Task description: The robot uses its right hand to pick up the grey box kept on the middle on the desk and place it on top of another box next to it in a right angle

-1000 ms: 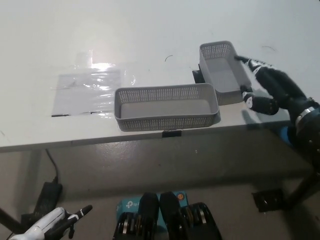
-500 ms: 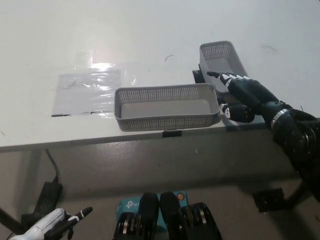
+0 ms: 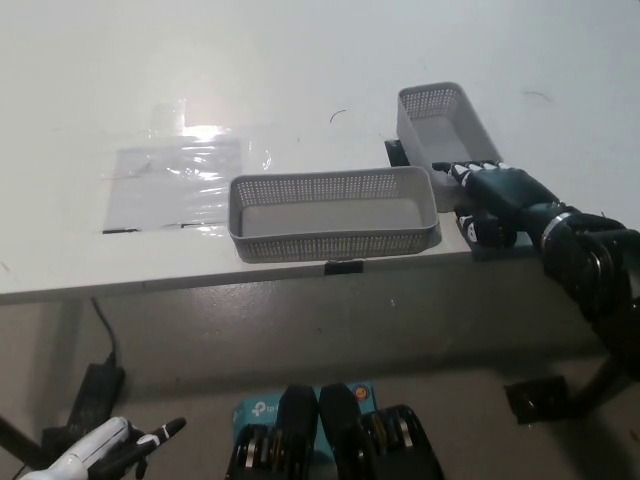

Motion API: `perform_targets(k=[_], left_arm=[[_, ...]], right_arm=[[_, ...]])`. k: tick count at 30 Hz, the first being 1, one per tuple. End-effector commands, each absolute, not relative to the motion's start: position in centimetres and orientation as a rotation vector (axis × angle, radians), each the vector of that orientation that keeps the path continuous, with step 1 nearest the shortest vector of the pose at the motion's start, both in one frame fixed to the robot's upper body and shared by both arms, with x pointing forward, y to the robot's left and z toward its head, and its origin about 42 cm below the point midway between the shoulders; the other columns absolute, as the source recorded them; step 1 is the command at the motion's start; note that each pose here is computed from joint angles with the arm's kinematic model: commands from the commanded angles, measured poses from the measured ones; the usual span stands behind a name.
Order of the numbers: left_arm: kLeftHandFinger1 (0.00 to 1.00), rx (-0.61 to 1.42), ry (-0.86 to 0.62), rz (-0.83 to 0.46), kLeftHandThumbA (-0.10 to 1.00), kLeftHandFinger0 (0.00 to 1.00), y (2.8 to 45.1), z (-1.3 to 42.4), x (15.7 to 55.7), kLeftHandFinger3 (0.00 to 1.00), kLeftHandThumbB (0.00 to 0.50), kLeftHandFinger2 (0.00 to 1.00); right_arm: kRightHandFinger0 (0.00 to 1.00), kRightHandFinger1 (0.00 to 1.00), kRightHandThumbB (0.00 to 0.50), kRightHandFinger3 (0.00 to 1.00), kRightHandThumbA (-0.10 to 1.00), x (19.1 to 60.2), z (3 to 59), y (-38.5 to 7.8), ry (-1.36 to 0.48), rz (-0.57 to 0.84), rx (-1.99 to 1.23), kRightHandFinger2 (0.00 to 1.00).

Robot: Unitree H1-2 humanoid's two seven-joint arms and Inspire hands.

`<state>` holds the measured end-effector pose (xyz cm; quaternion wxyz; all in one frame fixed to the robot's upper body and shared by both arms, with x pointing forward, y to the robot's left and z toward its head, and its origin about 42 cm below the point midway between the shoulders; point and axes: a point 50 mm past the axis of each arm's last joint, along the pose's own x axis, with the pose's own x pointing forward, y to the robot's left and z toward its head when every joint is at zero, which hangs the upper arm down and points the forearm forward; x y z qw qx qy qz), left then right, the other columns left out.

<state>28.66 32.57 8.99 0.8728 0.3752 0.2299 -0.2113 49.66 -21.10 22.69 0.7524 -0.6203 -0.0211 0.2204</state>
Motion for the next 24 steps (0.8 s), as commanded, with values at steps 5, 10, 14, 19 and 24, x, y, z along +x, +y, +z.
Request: perform_targets(k=[5,10,14,19,24], left_arm=[[0.0,0.796,0.43,-0.432,0.95,0.0,33.1,10.8,29.4,0.11,0.215,0.0],[0.0,0.79,0.417,-0.439,0.93,0.0,32.9,10.9,29.5,0.12,0.215,0.0],[0.0,0.796,0.414,-0.444,0.95,0.0,32.8,10.8,29.5,0.13,0.236,0.0],[0.0,0.799,0.411,-0.452,0.96,0.0,32.8,10.7,29.6,0.12,0.237,0.01],[0.0,0.791,0.425,-0.444,0.95,0.01,32.7,11.0,29.8,0.14,0.242,0.02]], right_arm=[[1.0,1.0,0.271,1.0,0.11,50.8,24.5,-21.7,-0.099,0.445,-1.435,1.0],[1.0,1.0,0.261,1.0,0.08,50.8,23.9,-19.8,-0.112,0.491,-1.455,1.0],[0.93,1.0,0.217,1.0,0.08,50.9,24.0,-18.9,-0.111,0.485,-1.493,1.0],[0.0,0.01,0.246,0.9,-0.08,51.0,24.3,-17.1,-0.172,0.478,-1.677,0.24],[0.0,0.01,0.008,0.6,0.06,51.0,24.7,-15.9,-0.218,0.513,-1.961,0.19]])
